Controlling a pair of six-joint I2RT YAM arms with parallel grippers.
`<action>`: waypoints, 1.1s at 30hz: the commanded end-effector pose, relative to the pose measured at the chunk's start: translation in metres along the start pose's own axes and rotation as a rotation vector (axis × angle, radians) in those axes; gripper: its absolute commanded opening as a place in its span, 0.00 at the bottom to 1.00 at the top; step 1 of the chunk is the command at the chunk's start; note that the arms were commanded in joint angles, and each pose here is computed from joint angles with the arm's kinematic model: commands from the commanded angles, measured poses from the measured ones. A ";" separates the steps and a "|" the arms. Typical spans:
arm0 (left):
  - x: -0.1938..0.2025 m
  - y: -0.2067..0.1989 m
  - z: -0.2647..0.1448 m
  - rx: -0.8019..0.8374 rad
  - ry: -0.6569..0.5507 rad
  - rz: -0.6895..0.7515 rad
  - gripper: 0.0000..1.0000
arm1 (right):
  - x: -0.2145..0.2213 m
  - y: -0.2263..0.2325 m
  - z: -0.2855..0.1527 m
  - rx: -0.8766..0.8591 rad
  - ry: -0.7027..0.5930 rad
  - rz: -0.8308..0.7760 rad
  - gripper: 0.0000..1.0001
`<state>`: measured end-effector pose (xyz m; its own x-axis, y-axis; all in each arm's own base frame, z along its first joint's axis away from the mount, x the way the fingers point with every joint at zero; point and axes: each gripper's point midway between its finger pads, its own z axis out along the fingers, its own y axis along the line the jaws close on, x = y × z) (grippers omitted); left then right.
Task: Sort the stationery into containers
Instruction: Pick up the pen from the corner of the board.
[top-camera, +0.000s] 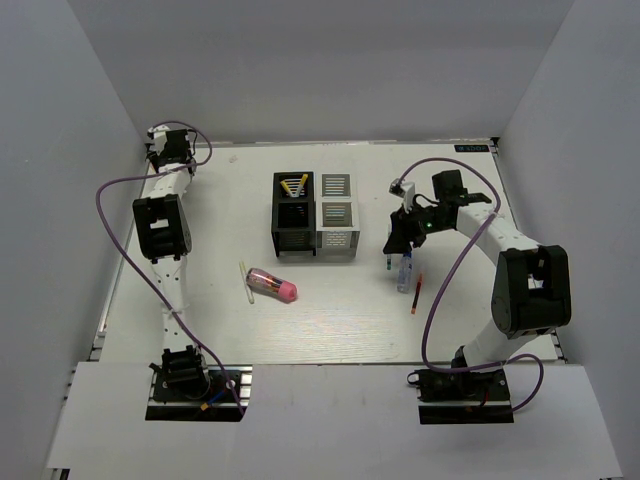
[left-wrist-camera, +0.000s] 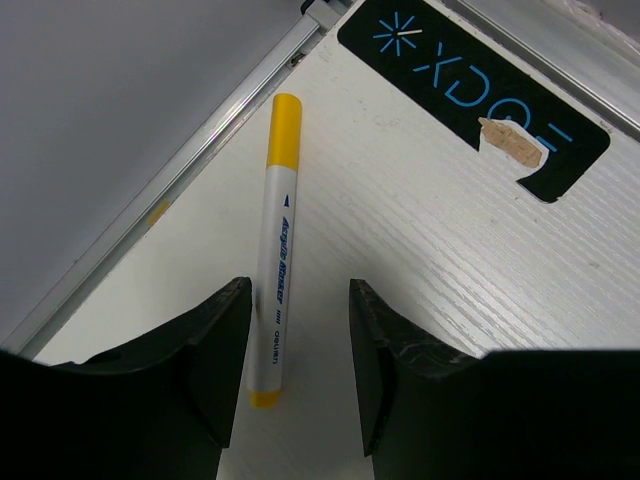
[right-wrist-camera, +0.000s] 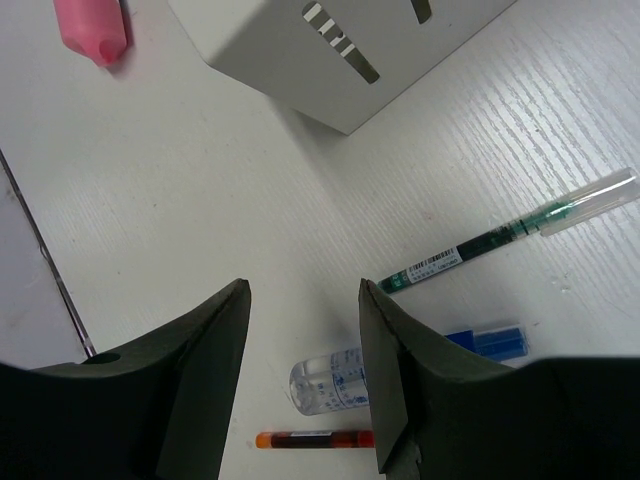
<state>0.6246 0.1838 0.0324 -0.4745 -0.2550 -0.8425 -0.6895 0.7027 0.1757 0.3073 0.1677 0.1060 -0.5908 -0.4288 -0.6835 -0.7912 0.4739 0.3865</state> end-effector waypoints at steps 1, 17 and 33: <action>-0.015 0.002 -0.014 0.028 0.002 -0.035 0.54 | -0.017 -0.002 -0.009 0.023 -0.031 -0.025 0.54; 0.002 -0.001 -0.024 0.051 0.063 -0.165 0.45 | -0.020 -0.004 -0.013 0.031 -0.043 -0.025 0.54; 0.017 0.001 -0.029 0.105 0.141 -0.219 0.00 | -0.028 -0.001 -0.023 0.048 -0.063 -0.036 0.54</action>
<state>0.6109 0.1694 0.0263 -0.3407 -0.4705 -0.8140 -0.7523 0.6557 -0.0641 0.3143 0.1613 0.1133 -0.5856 -0.4162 -0.6956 -0.7879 0.4939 0.3678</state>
